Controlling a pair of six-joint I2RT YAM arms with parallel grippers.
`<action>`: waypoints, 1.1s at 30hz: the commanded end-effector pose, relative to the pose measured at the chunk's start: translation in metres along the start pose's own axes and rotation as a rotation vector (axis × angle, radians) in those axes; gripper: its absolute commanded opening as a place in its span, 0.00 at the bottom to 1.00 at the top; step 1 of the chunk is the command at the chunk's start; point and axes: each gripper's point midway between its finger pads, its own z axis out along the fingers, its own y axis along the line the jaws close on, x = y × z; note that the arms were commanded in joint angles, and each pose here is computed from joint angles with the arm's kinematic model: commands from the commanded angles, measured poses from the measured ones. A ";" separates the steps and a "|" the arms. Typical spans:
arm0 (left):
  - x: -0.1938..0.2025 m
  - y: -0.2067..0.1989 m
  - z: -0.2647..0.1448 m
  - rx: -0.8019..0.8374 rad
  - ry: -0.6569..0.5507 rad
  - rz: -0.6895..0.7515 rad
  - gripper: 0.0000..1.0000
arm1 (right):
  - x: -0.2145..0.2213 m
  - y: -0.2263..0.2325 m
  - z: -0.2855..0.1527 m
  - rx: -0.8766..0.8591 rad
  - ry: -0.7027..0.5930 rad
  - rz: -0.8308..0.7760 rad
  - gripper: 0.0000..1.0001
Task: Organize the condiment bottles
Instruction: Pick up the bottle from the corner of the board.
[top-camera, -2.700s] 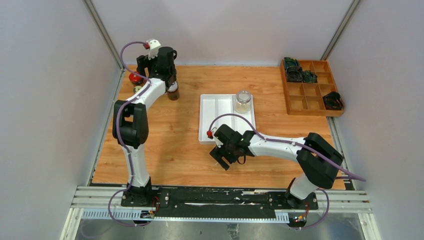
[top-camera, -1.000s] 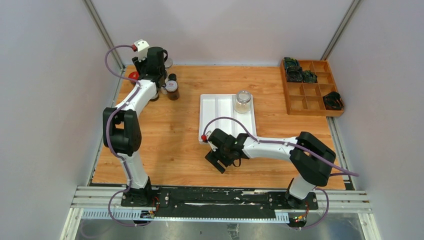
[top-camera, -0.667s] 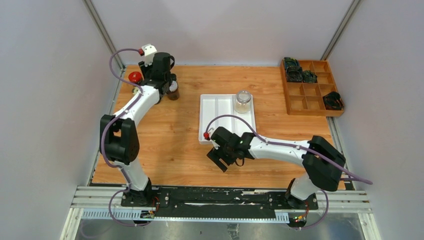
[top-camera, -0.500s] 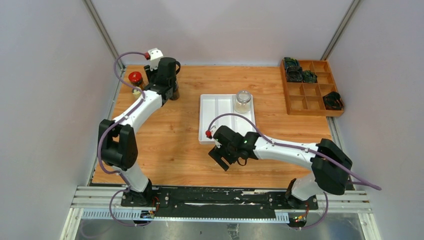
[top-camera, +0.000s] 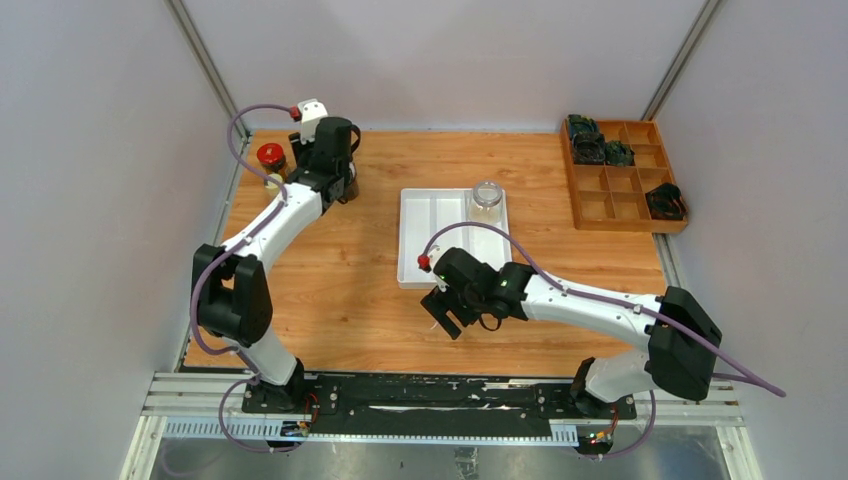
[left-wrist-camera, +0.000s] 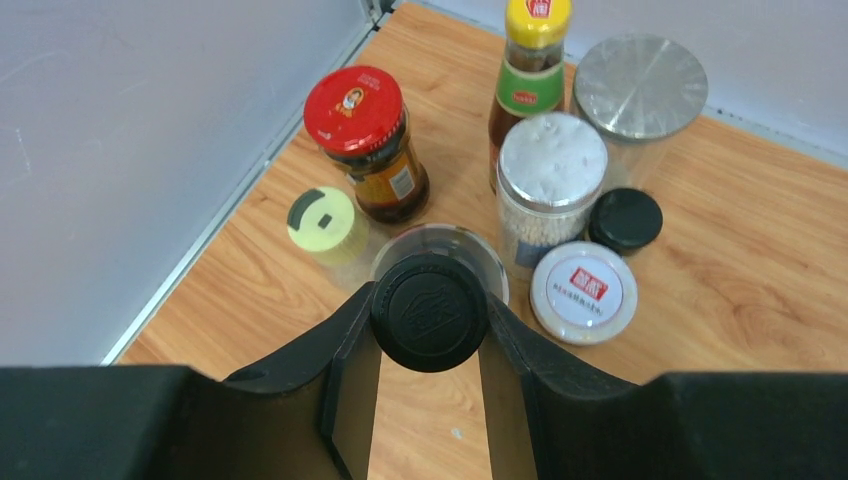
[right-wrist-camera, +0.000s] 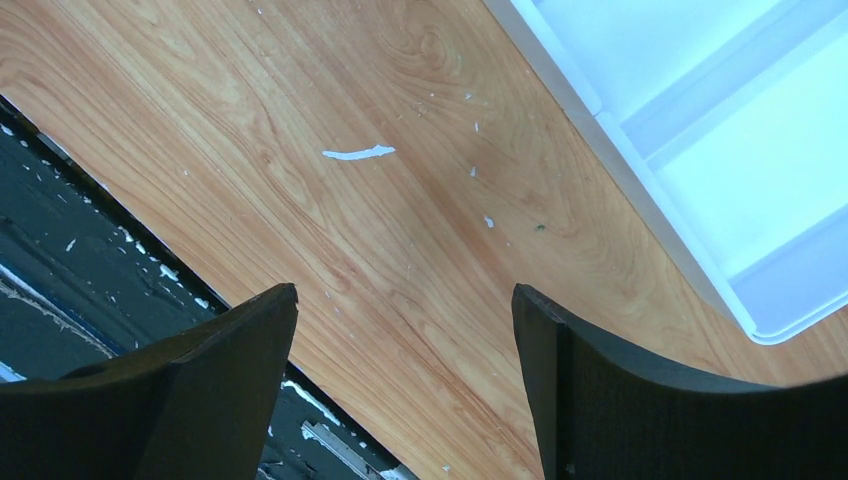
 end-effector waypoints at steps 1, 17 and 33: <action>0.001 0.006 0.024 -0.024 0.039 0.017 0.05 | 0.010 0.006 -0.003 -0.008 0.026 0.021 0.84; -0.003 0.014 0.063 -0.055 0.055 -0.032 0.27 | 0.022 0.012 0.015 -0.019 0.088 0.022 0.84; 0.001 0.021 0.082 -0.075 0.055 -0.030 0.73 | 0.027 0.021 0.029 -0.041 0.120 0.013 0.84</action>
